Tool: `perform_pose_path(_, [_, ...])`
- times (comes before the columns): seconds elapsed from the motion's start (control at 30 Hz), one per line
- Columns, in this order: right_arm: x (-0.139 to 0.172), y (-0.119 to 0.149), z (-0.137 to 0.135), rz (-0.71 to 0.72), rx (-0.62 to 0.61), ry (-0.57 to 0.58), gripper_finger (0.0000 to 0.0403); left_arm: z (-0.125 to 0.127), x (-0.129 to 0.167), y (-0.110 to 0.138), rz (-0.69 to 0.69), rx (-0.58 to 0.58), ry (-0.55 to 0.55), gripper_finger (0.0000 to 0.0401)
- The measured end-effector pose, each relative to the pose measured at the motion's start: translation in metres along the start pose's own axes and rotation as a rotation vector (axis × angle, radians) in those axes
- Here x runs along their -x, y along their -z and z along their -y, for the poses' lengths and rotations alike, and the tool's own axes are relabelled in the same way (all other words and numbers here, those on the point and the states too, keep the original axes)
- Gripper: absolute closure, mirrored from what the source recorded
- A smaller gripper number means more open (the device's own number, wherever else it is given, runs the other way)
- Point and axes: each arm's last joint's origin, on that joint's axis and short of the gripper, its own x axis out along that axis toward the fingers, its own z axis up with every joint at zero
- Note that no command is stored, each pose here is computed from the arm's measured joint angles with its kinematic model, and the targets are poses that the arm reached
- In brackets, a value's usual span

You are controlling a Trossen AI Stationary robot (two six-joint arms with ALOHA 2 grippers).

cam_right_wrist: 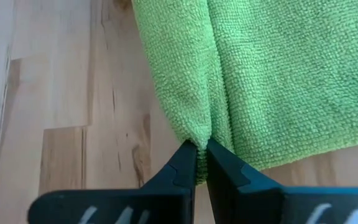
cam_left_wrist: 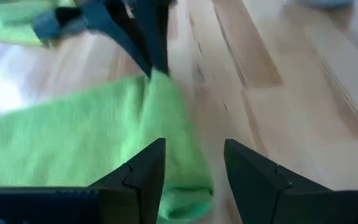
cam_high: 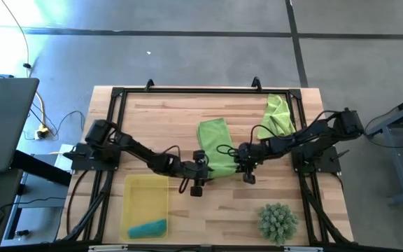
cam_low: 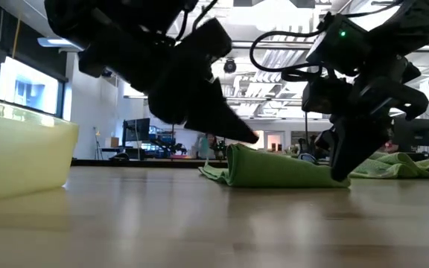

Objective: Roll microfiber towels into tight, uniform cylinder then place into a basket
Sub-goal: Roll the green microfiber towel

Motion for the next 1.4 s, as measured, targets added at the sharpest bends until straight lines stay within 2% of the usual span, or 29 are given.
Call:
perform_pose_path(0.3, [0.0,-0.002,0.003,0.015,-0.005,-0.012,0.0391,-0.005,-0.007,0.013,-0.069,-0.017,-0.077,0.0246])
perform_pose_path(0.63, [0.0,-0.003,0.002,0.024,-0.003,-0.018,0.0391,-0.006,-0.022,0.027,-0.124,0.038,-0.048,0.0247])
perform_pose_path(0.83, [0.0,-0.003,0.002,0.022,0.006,-0.018,0.0383,-0.005,-0.022,0.028,-0.15,0.174,-0.042,0.0276])
perform_pose_path(1.0, [0.001,-0.002,0.002,0.012,0.062,-0.016,0.0344,-0.005,-0.02,0.033,-0.215,0.314,-0.012,0.0345])
perform_pose_path(1.1, [0.001,-0.001,0.002,0.007,0.099,-0.017,0.0317,-0.003,-0.021,0.03,-0.208,0.425,0.074,0.0386])
perform_pose_path(1.27, [0.001,0.0,0.002,-0.005,0.152,-0.02,0.0292,-0.009,-0.023,0.026,-0.194,0.575,0.224,0.0386])
perform_pose_path(1.4, [0.008,0.003,0.001,-0.03,0.216,-0.008,0.0289,-0.013,-0.024,0.026,-0.205,0.602,0.276,0.0388])
